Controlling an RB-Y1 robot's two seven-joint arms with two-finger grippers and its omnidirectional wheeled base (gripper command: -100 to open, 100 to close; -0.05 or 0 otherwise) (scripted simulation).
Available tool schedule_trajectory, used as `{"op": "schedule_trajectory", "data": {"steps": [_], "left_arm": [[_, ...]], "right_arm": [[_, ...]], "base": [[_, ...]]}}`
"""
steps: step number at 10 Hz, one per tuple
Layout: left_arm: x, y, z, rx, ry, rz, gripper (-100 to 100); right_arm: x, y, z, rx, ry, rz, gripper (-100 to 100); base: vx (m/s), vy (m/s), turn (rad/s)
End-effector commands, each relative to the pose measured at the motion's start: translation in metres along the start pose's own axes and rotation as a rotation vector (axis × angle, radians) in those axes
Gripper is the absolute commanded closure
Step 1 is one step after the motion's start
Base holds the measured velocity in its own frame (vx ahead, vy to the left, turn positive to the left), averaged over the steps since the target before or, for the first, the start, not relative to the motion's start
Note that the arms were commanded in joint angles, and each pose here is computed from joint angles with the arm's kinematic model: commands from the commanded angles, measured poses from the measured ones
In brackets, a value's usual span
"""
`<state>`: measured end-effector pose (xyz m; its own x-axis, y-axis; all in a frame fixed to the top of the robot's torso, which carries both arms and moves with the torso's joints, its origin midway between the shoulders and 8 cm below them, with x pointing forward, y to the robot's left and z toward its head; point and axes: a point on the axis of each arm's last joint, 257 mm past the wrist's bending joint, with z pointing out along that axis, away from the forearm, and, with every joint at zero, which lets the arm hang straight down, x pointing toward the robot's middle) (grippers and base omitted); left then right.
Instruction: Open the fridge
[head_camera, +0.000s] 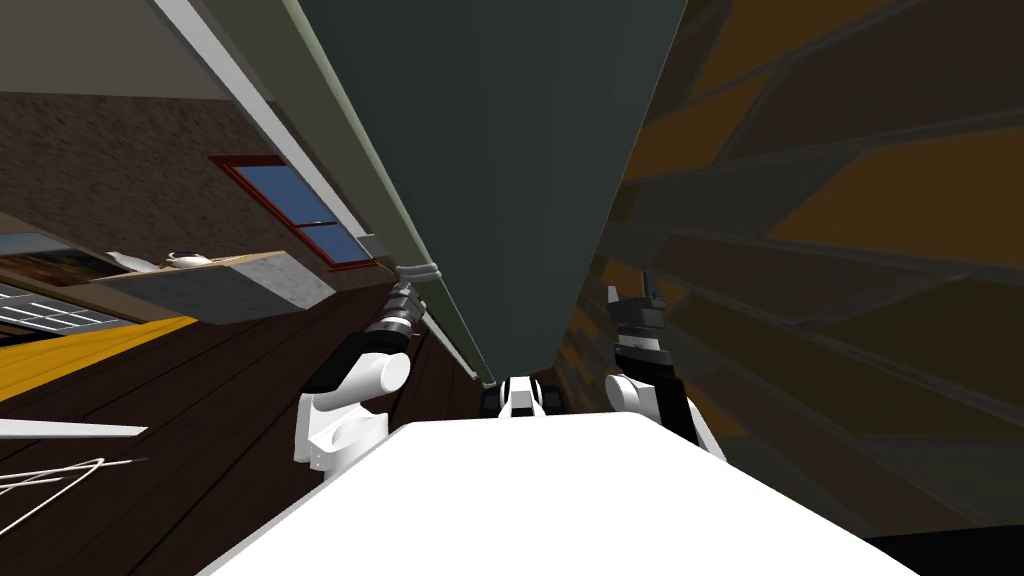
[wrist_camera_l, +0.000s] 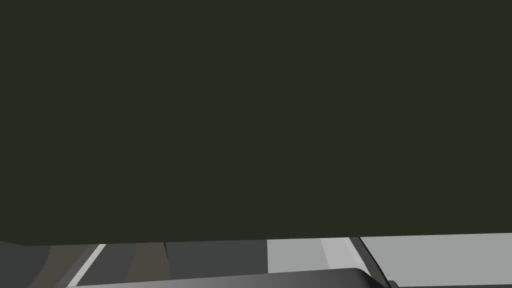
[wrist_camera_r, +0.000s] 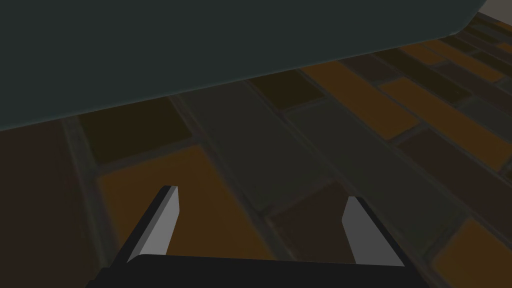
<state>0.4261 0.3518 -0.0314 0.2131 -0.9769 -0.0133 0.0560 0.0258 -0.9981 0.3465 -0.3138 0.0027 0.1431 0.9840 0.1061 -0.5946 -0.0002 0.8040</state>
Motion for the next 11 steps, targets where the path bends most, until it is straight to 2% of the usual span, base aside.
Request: {"op": "schedule_trajectory", "data": {"steps": [1, 2, 3, 4, 7, 10, 11], "left_arm": [[-0.001, -0.005, -0.004, -0.004, -0.004, 0.000, -100], [-0.001, -0.002, -0.003, -0.004, -0.003, 0.000, -100], [-0.002, -0.001, -0.003, -0.009, -0.003, 0.000, 100], [0.006, -0.002, -0.003, -0.006, 0.021, -0.001, 100], [0.014, -0.003, -0.003, -0.004, 0.046, -0.003, 100], [0.029, -0.005, -0.003, -0.002, 0.094, -0.006, 100], [0.029, -0.005, -0.003, -0.002, 0.094, -0.006, 100]], "right_arm": [[0.000, 0.000, 0.000, 0.000, 0.000, 0.000, 0], [0.000, 0.000, 0.000, 0.000, 0.000, 0.000, 0], [0.000, 0.000, 0.000, 0.000, 0.000, 0.000, 0], [0.000, 0.000, 0.000, 0.000, 0.000, 0.000, 0], [0.000, 0.000, 0.000, 0.000, 0.000, -0.001, 0], [0.000, 0.000, 0.000, 0.000, 0.000, 0.000, 0], [0.000, 0.000, 0.000, 0.000, 0.000, -0.001, 0]], "base": [[0.090, 0.016, -0.007], [0.044, 0.009, 0.018], [-0.007, 0.000, 0.007], [-0.025, 0.139, -0.064], [-0.011, 0.254, -0.056], [-0.034, 0.263, -0.069], [-0.024, 0.228, -0.061]]}}
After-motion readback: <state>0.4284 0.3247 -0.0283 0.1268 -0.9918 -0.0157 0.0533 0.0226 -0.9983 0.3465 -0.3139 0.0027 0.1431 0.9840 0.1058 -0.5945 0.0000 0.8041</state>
